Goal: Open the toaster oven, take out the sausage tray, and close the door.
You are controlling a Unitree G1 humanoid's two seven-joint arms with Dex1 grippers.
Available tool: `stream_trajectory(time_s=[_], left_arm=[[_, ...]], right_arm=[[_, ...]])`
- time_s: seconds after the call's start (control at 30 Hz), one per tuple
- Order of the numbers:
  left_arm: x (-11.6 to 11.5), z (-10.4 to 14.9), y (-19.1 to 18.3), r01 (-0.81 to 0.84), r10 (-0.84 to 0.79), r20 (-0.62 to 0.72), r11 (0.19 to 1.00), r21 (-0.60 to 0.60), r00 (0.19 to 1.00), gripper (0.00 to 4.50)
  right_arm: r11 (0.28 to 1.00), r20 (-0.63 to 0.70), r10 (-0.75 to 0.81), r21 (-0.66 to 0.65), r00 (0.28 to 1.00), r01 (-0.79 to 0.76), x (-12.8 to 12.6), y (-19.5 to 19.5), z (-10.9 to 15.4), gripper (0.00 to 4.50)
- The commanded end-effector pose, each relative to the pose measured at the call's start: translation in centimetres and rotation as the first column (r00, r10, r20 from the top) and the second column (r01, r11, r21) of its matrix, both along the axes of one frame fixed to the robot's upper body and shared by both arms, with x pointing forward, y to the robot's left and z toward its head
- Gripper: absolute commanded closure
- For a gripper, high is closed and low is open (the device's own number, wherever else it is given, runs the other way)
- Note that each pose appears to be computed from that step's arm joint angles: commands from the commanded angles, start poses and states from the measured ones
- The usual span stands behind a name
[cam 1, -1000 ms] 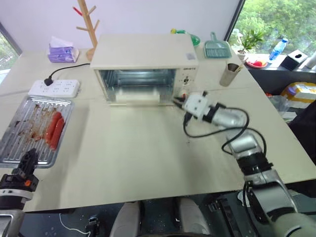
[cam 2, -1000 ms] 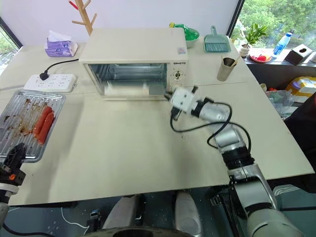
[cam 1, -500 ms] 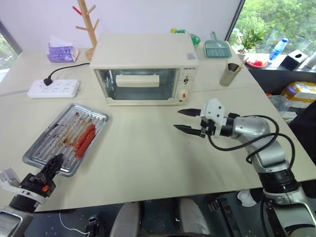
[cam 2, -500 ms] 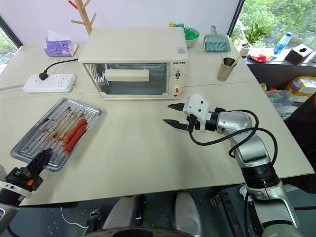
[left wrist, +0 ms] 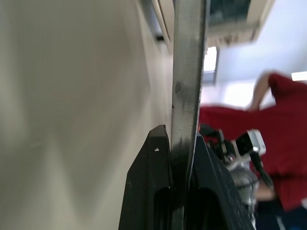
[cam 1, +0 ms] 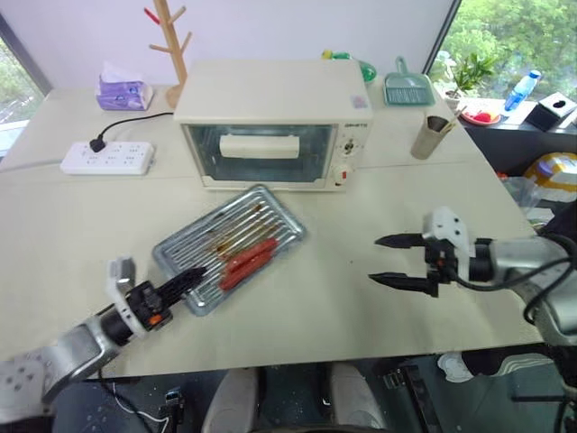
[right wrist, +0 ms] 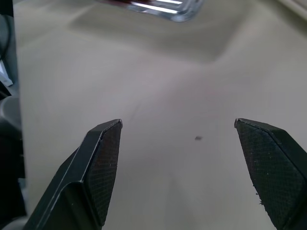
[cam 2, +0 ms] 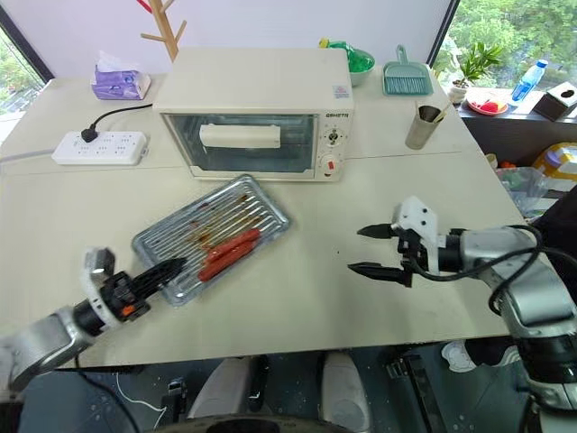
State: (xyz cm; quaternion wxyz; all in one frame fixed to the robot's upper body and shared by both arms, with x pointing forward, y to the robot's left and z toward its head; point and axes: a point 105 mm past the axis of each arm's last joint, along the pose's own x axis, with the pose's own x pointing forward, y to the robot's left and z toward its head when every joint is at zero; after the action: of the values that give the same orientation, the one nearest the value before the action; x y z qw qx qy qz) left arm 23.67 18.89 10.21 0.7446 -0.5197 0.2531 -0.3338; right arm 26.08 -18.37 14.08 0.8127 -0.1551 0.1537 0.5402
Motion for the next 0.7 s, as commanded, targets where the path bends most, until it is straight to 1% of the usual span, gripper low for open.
stream_trajectory(time_s=[0.03,0.17,0.33,0.53,0.7], left_arm=[[0.6,0.1,-1.3,0.114,-0.114,0.0,0.993,-0.006,0.994,4.5],[1.6,0.0,-2.3,0.222,-0.221,-0.025,0.975,0.008,0.975,4.5],[2.6,-0.4,-2.6,0.306,-0.304,-0.061,0.951,0.035,0.951,4.5],[3.7,-0.6,-3.0,0.362,-0.357,-0.085,0.93,0.066,0.93,4.5],[4.7,-0.9,-2.5,0.358,-0.346,-0.103,0.925,0.127,0.932,4.5]], right_arm=[[1.0,0.057,-0.005,0.004,0.998,0.005,-0.8,-0.1,1.7,0.66],[0.998,0.072,-0.069,0.0,0.995,0.069,-1.1,-1.0,2.0,0.66],[0.991,0.085,-0.133,0.002,0.987,0.134,-2.0,-1.5,1.8,0.66],[0.982,0.115,-0.189,0.022,0.975,0.188,-2.5,-1.5,1.9,0.66],[0.975,0.14,-0.222,0.041,0.965,0.218,-2.3,-1.5,2.1,0.66]])
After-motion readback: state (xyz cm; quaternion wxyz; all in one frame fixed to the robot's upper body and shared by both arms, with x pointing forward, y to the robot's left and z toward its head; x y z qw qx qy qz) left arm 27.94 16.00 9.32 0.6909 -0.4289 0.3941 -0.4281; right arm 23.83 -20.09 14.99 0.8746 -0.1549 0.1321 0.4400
